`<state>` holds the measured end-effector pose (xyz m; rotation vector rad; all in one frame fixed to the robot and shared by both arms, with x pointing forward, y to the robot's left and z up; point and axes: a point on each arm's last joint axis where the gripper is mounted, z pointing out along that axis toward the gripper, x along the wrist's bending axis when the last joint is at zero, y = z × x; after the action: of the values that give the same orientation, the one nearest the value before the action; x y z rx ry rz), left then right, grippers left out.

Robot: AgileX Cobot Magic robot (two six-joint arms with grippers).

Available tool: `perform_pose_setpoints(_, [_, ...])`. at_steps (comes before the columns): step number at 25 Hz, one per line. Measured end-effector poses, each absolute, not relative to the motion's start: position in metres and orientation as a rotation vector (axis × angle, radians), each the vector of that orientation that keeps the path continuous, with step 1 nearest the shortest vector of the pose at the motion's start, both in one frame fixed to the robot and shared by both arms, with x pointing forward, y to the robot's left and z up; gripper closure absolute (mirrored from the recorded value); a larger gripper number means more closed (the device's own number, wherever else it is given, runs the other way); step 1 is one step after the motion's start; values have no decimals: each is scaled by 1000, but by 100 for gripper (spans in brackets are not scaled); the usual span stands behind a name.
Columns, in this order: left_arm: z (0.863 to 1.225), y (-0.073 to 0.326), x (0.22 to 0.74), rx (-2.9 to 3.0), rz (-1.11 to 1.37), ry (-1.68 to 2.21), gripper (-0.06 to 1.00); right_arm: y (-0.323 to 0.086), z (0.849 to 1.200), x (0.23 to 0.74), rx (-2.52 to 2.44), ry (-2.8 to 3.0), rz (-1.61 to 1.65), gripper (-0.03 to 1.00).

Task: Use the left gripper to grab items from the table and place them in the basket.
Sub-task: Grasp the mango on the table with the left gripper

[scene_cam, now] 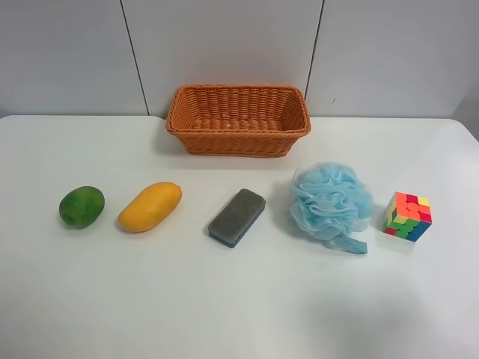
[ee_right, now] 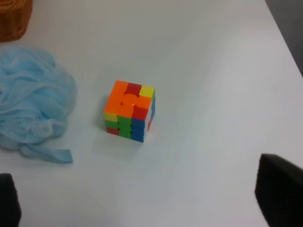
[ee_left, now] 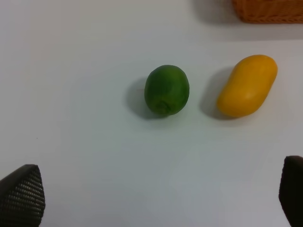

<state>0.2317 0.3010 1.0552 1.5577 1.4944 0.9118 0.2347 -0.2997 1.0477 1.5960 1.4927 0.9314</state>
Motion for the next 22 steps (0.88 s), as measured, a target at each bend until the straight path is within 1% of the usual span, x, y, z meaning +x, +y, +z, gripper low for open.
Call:
perform_pose_setpoints(11, [1057,301,232,1558,906,1500,-5,-300,1048,235,1596,1493,931,-3])
perform_pose_setpoints(16, [1083,300,245,1592,864,1544,-5,-300,1048,235,1596,1493,931,-3])
perform_pose_setpoints(22, [1125,297,296,1722,755,1652,-5,-300,1048,235,1596,1493,931,-3])
